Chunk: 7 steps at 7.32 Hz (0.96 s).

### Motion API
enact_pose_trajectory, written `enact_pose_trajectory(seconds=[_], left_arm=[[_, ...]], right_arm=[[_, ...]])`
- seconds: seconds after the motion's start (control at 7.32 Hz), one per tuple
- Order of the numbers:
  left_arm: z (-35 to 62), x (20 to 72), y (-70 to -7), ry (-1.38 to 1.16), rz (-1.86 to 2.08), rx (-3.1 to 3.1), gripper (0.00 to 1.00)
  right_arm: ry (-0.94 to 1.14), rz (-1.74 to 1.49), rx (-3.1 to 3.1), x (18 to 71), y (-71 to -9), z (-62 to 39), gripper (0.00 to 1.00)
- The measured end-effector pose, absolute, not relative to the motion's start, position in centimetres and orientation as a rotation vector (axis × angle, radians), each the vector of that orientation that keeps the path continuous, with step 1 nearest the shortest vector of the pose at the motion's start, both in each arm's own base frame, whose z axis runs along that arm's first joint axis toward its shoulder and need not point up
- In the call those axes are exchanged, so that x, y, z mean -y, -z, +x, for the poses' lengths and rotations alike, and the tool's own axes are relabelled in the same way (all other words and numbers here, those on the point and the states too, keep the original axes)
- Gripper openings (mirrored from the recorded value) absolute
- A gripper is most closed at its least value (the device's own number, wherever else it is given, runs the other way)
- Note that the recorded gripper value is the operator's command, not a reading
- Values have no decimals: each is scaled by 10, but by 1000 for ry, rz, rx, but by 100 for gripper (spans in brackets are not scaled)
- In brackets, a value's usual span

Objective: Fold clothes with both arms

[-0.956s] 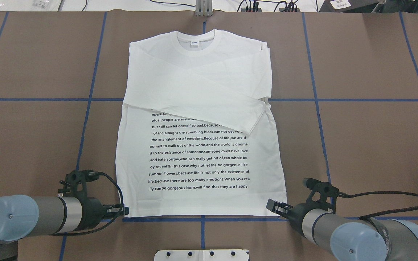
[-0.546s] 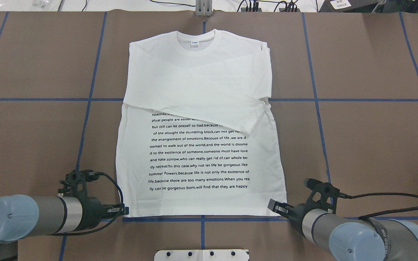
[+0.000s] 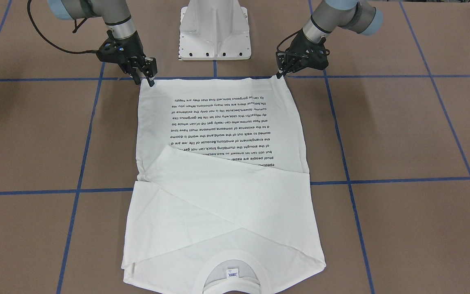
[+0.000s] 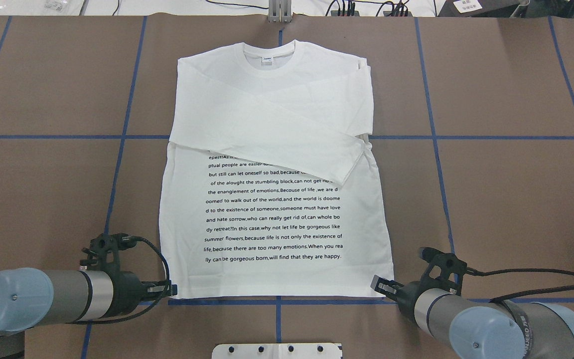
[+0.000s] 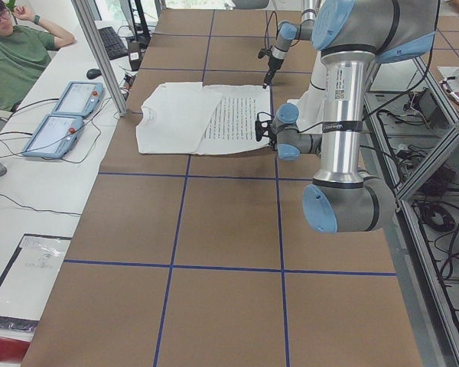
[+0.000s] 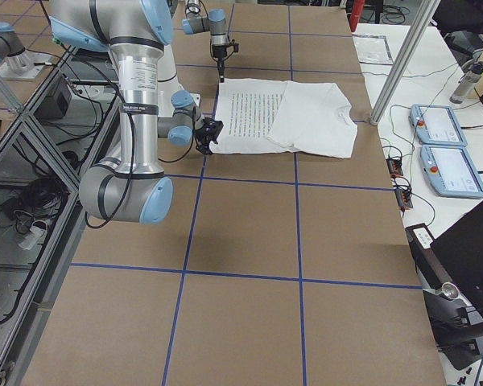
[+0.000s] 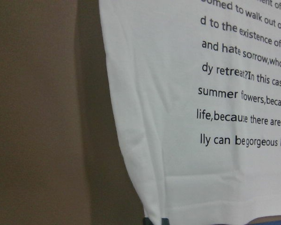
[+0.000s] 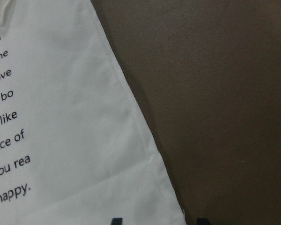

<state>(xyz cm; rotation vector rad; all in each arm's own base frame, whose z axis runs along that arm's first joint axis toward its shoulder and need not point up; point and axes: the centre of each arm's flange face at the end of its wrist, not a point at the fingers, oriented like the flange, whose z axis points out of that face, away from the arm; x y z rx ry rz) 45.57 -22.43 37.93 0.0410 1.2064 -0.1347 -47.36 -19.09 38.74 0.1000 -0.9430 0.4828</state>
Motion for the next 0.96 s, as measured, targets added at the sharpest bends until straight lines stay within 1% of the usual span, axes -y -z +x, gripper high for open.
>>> enact_pose_trajectory(seconds=[0.14,0.68,0.96], left_arm=[[455,224,-379,135,41,-1206,0],[454,224,-377,133,40,-1211,0],[431,218,-355,92,-11,-1254,0]], right_arm=[[-481,97,940,190,-384,-475,0],[-477,84,942,190,-370,-471,0],[-461,35,922,187,-329,-439,0]])
